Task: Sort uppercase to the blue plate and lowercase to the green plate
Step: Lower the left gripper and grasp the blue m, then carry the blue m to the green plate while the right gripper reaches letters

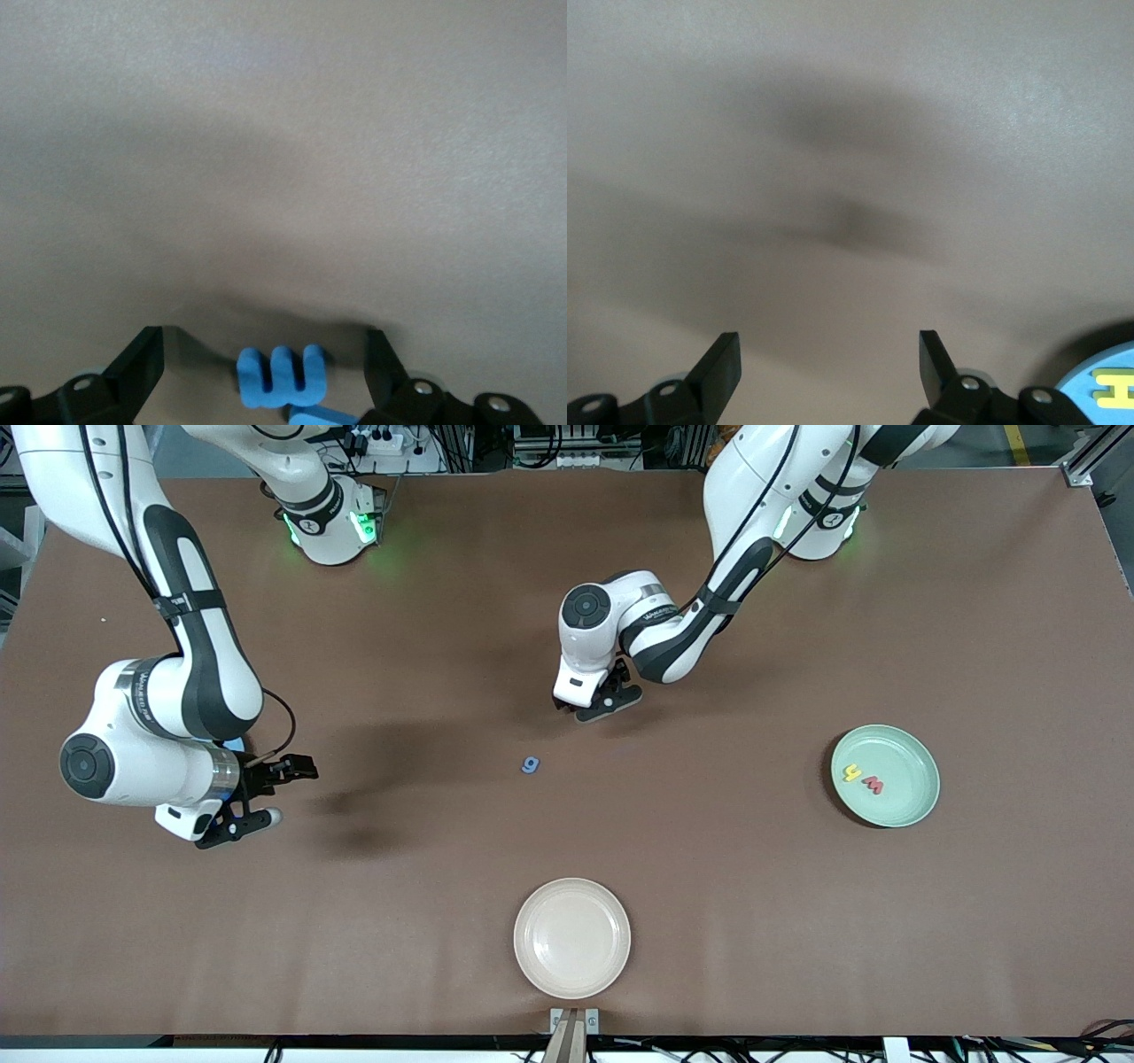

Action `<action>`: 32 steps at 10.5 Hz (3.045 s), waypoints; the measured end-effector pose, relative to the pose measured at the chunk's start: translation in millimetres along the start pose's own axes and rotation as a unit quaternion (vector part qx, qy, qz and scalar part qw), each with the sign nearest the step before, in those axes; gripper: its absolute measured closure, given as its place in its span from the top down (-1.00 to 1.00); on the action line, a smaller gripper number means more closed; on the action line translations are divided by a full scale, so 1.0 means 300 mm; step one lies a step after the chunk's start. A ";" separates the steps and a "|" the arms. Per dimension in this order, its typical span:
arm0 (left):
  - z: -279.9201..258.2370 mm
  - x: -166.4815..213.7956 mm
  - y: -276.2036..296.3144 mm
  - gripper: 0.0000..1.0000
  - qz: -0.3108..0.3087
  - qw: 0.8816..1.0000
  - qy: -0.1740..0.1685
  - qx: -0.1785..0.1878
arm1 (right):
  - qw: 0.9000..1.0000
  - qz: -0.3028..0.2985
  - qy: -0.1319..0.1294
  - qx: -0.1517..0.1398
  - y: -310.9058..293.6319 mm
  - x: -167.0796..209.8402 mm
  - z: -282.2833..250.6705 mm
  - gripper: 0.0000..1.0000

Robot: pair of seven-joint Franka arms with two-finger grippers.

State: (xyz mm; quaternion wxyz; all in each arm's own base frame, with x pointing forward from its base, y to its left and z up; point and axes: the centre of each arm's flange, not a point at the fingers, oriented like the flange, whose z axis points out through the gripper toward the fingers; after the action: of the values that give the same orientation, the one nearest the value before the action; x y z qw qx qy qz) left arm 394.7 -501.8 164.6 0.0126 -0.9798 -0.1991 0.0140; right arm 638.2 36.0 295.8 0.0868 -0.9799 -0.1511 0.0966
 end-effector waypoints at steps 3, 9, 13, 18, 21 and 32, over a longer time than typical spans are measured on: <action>-0.001 0.008 0.012 0.85 -0.002 1.000 0.000 -0.003 | 1.000 -0.001 -0.003 0.001 -0.003 -0.002 0.002 0.85; -0.010 -0.034 0.033 0.59 -0.036 0.999 0.001 -0.008 | 1.000 -0.002 -0.006 0.002 -0.007 -0.002 0.005 0.95; -0.024 -0.037 0.045 0.23 -0.051 0.999 0.002 -0.015 | 1.000 -0.002 -0.006 0.003 -0.008 -0.002 0.006 1.00; -0.051 0.022 0.043 -0.20 -0.064 0.998 0.009 -0.022 | 1.000 -0.002 -0.008 0.003 -0.010 -0.003 0.006 1.00; -0.258 0.230 0.005 -0.20 -0.055 0.997 0.044 -0.027 | 1.000 -0.004 -0.007 0.003 -0.014 -0.001 0.004 1.00; -0.909 1.056 -0.674 -0.20 0.170 0.984 0.015 0.045 | 0.998 0.049 -0.044 0.010 -0.508 0.020 -0.156 1.00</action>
State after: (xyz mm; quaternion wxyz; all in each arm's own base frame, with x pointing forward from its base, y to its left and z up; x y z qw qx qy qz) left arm 616.3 -197.2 436.2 0.0569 -0.9979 -0.0286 0.0102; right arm 611.3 174.4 370.5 0.0846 -0.9801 -0.1057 0.1454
